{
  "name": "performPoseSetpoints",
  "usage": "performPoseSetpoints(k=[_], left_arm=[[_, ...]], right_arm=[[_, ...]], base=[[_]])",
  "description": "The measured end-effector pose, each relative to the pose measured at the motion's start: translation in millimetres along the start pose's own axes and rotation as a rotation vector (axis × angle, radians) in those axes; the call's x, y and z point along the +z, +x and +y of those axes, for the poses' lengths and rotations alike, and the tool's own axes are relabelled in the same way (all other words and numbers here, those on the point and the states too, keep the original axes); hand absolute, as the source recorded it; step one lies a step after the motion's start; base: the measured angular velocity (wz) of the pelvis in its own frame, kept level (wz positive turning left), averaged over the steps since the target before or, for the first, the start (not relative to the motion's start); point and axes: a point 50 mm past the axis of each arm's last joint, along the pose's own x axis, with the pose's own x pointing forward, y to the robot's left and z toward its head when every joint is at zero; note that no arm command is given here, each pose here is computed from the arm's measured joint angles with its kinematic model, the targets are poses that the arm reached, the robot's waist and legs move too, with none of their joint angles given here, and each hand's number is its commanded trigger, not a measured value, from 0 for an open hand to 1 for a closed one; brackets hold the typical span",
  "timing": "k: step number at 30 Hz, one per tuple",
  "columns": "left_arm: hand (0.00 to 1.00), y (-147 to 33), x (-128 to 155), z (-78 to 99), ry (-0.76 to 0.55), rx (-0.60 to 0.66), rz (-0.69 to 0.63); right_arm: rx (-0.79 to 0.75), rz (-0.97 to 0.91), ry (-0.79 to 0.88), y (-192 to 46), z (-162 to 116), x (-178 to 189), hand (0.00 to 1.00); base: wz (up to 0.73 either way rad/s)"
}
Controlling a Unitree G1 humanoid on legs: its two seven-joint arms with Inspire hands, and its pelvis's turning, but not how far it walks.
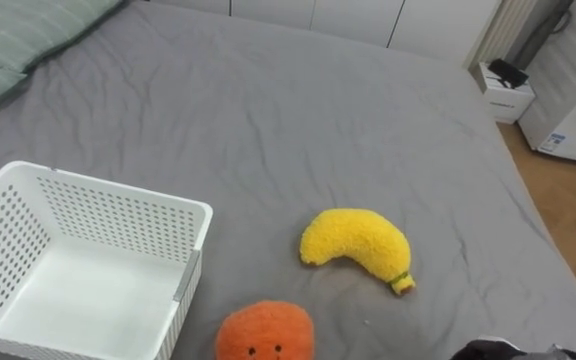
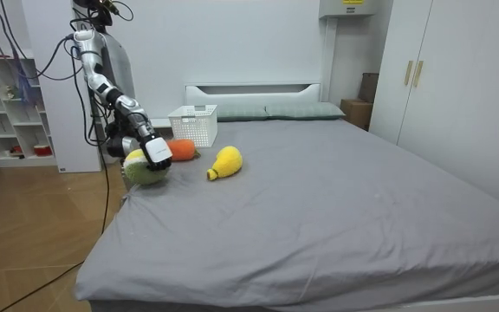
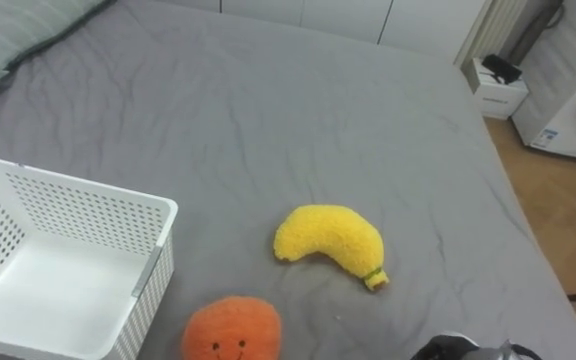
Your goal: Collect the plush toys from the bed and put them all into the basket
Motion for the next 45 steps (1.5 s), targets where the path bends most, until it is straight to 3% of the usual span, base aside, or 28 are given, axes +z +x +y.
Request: performPoseSetpoints(k=[5,12,23,31,34,45], left_arm=[[0.00,0.0,1.0,-0.3,-0.010,-0.002,-0.002],[0.00,0.1,1.0,-1.7,-0.046,-0.011,-0.012],[0.00,-0.5,8.3,-8.5,-0.012,-0.033,-0.035],[0.00,-1.2,17.0,-10.8,-0.014,-0.044,-0.066],[0.00,-1.5,26.3,-12.9,-0.020,-0.049,-0.089],[0.00,-1.6,31.9,-14.9,-0.014,-0.053,-0.102]], right_arm=[[-0.034,0.007,-0.048,-2.4,-5.0,3.0,1.00],[-0.163,-0.143,-0.052,-19.4,-26.6,33.8,1.00],[-0.443,-0.499,-0.070,-82.0,-66.8,104.9,1.00],[-0.608,-0.813,-0.117,-149.3,-95.7,179.8,1.00],[-0.615,-0.900,-0.121,-165.2,-97.4,196.8,1.00],[-0.578,-0.990,-0.196,-179.2,-80.5,229.4,1.00]], base=[[-0.01],[-0.01],[0.01],[0.06],[0.09],[0.18]])
